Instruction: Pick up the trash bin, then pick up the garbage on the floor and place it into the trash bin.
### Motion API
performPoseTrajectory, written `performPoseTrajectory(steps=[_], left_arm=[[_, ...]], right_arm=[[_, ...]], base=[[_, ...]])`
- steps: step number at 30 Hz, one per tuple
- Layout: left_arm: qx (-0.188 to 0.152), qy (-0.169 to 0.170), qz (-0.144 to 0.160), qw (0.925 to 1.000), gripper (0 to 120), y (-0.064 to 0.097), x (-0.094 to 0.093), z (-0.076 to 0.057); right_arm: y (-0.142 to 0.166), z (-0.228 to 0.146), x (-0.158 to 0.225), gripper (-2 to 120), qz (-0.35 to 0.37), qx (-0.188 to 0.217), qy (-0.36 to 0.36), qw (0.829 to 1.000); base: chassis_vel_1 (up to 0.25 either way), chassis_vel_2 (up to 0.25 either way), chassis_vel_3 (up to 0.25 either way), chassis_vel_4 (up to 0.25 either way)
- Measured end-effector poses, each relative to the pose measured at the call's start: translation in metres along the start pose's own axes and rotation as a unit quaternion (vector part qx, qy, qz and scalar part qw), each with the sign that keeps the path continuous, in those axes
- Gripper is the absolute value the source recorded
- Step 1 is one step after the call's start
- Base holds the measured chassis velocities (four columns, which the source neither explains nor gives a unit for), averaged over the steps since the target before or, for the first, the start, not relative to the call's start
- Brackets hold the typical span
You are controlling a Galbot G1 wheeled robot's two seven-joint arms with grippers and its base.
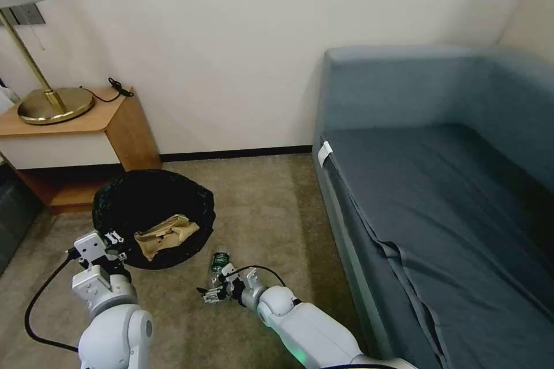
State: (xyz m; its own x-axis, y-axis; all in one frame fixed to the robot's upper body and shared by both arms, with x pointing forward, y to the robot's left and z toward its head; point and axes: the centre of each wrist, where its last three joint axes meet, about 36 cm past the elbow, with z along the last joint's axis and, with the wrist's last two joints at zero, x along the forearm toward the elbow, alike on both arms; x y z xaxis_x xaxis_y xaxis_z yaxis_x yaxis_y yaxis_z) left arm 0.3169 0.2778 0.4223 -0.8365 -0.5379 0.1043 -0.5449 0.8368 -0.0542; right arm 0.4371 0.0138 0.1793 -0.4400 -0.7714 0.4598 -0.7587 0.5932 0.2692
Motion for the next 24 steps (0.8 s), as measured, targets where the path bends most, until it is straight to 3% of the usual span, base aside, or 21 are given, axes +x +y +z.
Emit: performPoseTrajectory(steps=[14,24], left_arm=[[-0.001,0.0,0.003,1.0,4,-0.002,0.0,0.0],[-0.005,-0.002,0.004,1.0,4,-0.004,0.001,-0.001]], right_arm=[[0.006,0.0,-0.001,100,0.018,0.006,-0.004,1.0],[0.03,-0.012,-0.005,100,0.062,-0.028,0.019,0.998]], base=[[-0.007,0.007,0.005,-0.007],[0.0,0.0,0.0,0.0]])
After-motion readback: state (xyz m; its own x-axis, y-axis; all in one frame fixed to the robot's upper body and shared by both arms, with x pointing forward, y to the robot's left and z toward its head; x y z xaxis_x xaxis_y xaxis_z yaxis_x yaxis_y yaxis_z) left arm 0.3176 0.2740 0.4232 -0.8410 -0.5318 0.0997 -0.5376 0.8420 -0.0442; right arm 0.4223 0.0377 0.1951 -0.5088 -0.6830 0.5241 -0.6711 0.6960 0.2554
